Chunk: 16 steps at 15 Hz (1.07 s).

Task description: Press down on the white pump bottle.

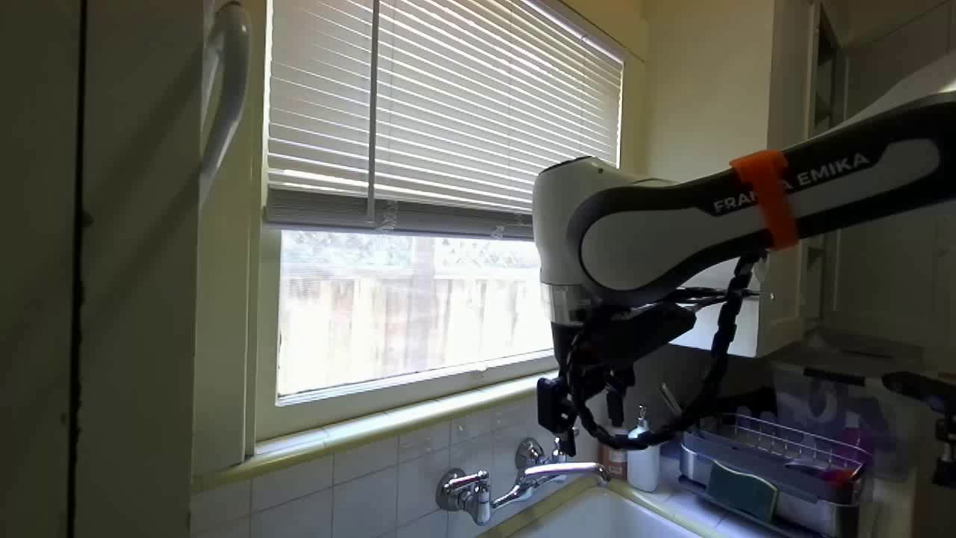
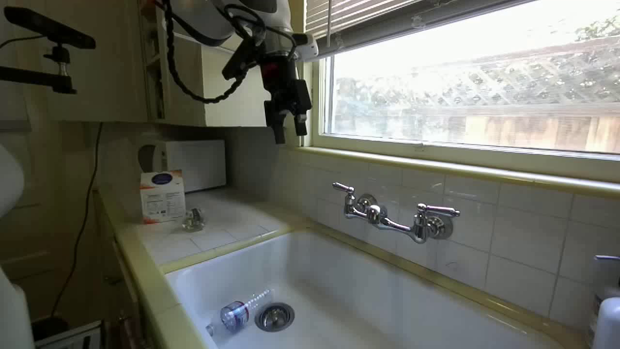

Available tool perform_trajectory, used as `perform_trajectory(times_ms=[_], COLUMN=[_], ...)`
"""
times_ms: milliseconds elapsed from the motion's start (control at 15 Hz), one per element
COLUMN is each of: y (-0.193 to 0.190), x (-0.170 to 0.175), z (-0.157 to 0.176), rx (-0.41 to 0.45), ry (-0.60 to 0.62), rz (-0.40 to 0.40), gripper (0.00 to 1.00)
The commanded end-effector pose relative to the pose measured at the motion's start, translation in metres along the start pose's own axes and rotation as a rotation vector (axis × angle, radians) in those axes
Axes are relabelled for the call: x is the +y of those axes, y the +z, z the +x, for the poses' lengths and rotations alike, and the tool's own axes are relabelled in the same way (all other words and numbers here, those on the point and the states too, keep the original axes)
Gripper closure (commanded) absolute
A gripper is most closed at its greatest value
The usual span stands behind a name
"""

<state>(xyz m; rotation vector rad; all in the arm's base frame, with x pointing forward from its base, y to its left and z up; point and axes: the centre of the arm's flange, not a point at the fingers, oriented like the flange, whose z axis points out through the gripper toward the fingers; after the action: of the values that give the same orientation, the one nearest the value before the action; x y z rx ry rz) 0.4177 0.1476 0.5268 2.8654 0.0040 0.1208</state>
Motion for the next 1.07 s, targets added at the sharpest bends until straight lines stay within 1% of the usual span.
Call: perform_trajectory(times_ms=[0,533,667,800,1000], y=[0.0,0.0,0.008,0.015,0.027], x=[0.0,0.0,0.009,0.03,0.072], z=[0.0,0.0,0.012,0.03,0.06], rx=[0.0,0.0,-0.016,-0.008,0.015], ry=[0.0,0.0,0.043,0.146,0.319], rz=[0.0,0.0,0.015,0.024,0.043], gripper=[0.0,0.0,0.0,0.0,0.0])
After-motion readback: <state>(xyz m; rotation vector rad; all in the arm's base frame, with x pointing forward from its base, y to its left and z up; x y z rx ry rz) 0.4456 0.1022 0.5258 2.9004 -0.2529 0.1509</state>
